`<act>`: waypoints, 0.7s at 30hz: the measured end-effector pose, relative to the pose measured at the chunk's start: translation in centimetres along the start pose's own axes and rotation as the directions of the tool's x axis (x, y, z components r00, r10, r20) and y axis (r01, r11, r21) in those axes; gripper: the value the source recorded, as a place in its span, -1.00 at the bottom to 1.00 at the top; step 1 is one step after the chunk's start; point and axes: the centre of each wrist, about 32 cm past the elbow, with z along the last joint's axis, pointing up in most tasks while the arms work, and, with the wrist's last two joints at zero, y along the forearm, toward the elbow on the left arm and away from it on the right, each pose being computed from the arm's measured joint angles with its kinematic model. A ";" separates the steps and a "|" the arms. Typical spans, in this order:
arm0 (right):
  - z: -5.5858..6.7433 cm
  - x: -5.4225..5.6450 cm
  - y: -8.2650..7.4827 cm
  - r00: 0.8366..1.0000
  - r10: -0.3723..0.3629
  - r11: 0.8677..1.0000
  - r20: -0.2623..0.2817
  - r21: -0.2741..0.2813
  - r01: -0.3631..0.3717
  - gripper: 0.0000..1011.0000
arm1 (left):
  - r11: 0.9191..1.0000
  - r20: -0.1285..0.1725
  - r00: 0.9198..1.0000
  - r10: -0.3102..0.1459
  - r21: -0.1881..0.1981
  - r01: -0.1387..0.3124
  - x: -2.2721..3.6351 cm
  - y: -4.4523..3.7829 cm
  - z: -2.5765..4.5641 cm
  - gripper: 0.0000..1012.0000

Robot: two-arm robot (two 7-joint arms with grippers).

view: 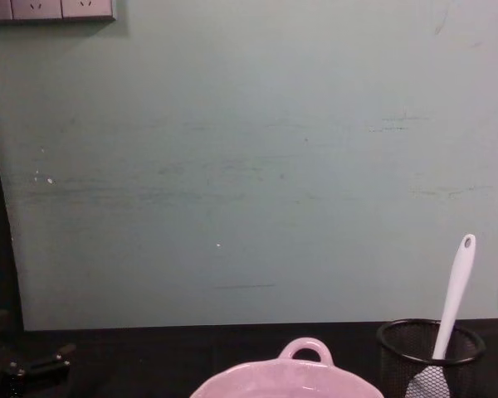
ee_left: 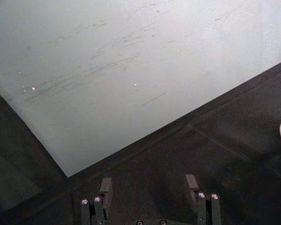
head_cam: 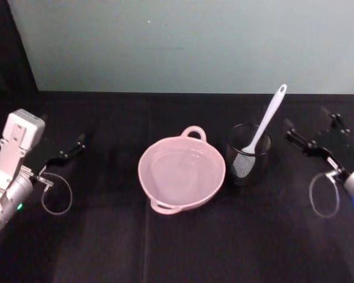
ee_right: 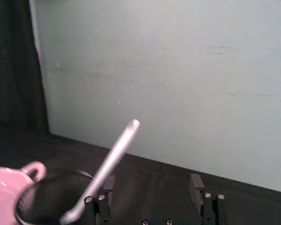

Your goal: Use the one hand to pick up the spoon and stir the clear water in the bowl.

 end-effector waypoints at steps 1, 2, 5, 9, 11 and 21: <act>-0.2 0.1 -0.3 1.000 -0.009 1.000 0.011 -0.003 0.010 0.99 | 1.000 0.000 1.000 0.000 0.000 0.000 0.00 0.00 0.00 1.00; -0.4 0.2 -0.7 0.999 -0.026 1.000 0.026 -0.006 0.026 0.99 | 1.000 0.000 1.000 0.000 0.000 0.000 0.00 0.00 0.00 1.00; -1.1 0.5 -1.3 0.997 -0.061 0.998 0.044 -0.012 0.062 0.99 | 1.000 0.000 1.000 0.000 0.000 0.000 0.00 0.00 0.00 1.00; -1.7 0.8 -1.7 0.995 -0.087 0.996 0.050 -0.012 0.088 0.99 | 1.000 0.000 1.000 0.000 0.000 0.000 0.00 0.00 0.00 1.00; -2.0 0.9 -1.7 0.994 -0.103 0.995 0.045 -0.009 0.103 0.99 | 1.000 0.000 1.000 0.000 0.000 0.000 0.00 0.00 0.00 1.00; -2.1 1.0 -1.7 0.993 -0.113 0.994 0.039 -0.007 0.113 0.99 | 1.000 0.000 1.000 0.000 0.000 0.000 0.00 0.00 0.00 1.00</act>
